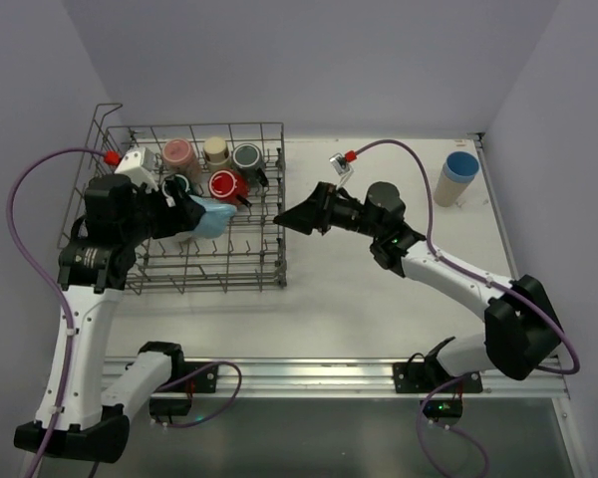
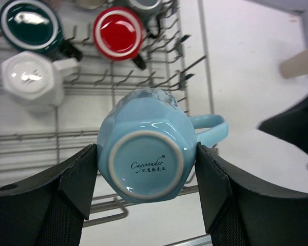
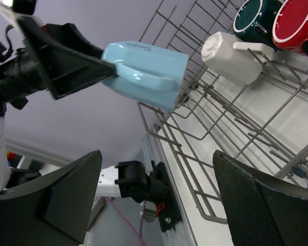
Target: Unload the cups from the dish rack
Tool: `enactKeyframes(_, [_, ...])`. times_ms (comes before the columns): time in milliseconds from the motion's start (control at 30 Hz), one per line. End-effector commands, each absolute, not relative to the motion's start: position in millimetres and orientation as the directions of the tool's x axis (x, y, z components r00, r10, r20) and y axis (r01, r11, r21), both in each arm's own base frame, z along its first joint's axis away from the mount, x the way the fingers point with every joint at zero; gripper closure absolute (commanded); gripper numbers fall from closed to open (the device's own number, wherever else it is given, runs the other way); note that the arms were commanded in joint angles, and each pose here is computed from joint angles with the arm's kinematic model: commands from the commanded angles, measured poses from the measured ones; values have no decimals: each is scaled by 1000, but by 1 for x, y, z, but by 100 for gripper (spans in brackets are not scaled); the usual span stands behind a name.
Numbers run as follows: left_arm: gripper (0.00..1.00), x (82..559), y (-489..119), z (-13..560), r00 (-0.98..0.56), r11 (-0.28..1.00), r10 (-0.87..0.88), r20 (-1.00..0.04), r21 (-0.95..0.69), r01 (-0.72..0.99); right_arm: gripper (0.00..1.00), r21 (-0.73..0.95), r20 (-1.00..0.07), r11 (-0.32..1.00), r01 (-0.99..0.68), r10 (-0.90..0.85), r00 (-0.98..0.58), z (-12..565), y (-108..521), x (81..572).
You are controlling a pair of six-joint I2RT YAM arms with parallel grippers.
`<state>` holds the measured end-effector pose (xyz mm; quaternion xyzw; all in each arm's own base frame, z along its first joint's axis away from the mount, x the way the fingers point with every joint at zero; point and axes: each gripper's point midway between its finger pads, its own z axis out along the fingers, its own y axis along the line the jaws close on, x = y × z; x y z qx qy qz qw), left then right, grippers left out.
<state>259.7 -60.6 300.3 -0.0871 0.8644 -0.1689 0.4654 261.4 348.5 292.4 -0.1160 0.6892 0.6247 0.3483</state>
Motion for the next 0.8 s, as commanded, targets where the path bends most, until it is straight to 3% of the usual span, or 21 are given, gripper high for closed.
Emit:
enactKeyframes(0, [95, 261, -100, 400, -315, 825, -363, -877, -460, 329, 9, 772, -606, 57, -633, 364, -707, 348, 353, 263])
enactKeyframes(167, [96, 249, -127, 402, -329, 719, -381, -864, -501, 483, 10, 861, -482, 132, -491, 520, -705, 343, 341, 292])
enactKeyframes(367, [97, 237, -147, 399, -326, 611, -371, -870, -492, 620, 9, 904, -392, 116, -411, 611, -688, 348, 326, 297])
enactKeyframes(767, [98, 214, -164, 405, -279, 481, -370, -886, -440, 758, 11, 927, -321, -1, -374, 511, -797, 346, 328, 258])
